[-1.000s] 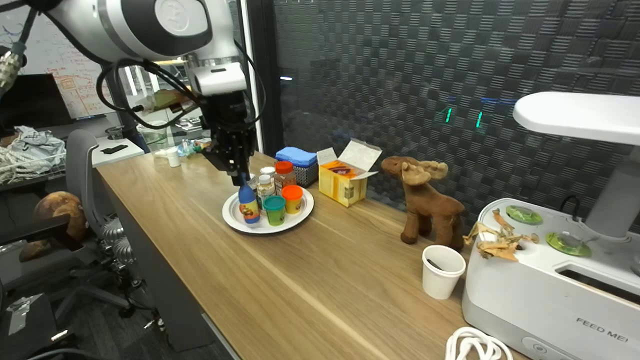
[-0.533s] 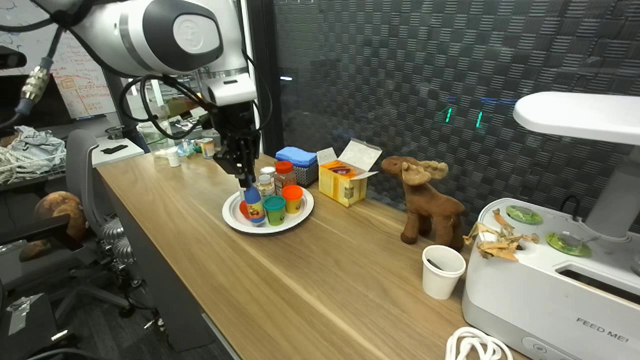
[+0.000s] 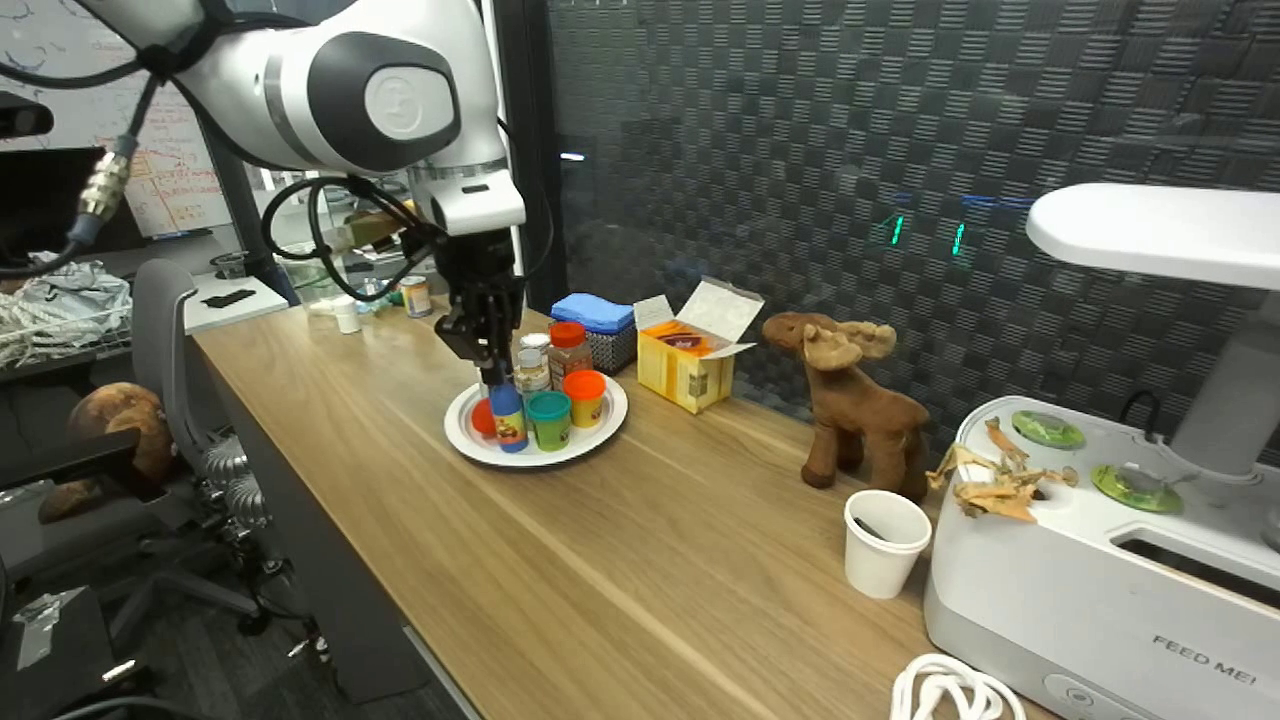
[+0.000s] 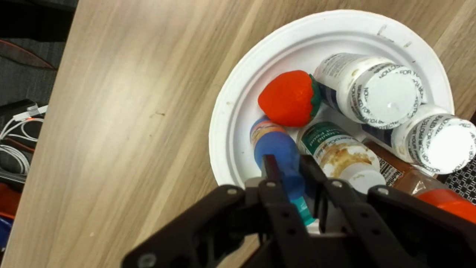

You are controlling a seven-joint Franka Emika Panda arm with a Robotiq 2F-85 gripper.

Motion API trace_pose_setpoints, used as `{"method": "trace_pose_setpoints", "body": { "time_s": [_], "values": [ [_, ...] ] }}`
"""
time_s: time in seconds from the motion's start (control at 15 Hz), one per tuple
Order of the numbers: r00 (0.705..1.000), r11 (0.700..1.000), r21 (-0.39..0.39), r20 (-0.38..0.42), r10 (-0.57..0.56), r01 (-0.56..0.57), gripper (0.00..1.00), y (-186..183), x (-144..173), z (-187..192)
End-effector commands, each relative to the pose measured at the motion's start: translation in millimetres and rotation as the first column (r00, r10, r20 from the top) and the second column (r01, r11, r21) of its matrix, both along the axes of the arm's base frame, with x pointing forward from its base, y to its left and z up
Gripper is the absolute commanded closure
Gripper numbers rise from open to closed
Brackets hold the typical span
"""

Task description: Gather all the objects surrounding the white plate and arrange them on the plate

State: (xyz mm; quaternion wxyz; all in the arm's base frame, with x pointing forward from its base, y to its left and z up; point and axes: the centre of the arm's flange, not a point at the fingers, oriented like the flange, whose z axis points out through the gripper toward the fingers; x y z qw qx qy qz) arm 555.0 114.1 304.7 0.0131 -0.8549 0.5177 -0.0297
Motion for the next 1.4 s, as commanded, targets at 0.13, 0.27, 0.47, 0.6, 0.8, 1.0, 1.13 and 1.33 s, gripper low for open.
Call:
{"method": "trace_pose_setpoints", "body": {
  "time_s": [0.13, 0.27, 0.47, 0.6, 0.8, 1.0, 1.13, 1.33],
  "values": [
    [1.0, 1.0, 0.03, 0.014, 0.01, -0.01, 0.55, -1, 6, 3],
    [1.0, 1.0, 0.026, 0.023, 0.005, -0.006, 0.41, -2, 4, 6],
    [0.999, 1.0, 0.01, 0.043, -0.001, 0.001, 0.18, -4, 1, 19],
    [0.998, 1.0, -0.002, 0.059, 0.012, -0.012, 0.03, -5, -2, 38],
    [0.996, 0.996, -0.008, 0.02, 0.091, -0.091, 0.0, -7, -10, 77],
    [0.978, 0.978, -0.02, -0.012, 0.207, -0.207, 0.0, -7, -26, 120],
    [0.958, 0.957, -0.046, -0.035, 0.285, -0.287, 0.0, -6, -39, 144],
    [0.897, 0.896, -0.051, -0.069, 0.436, -0.44, 0.0, -1, -61, 165]
  ]
}}
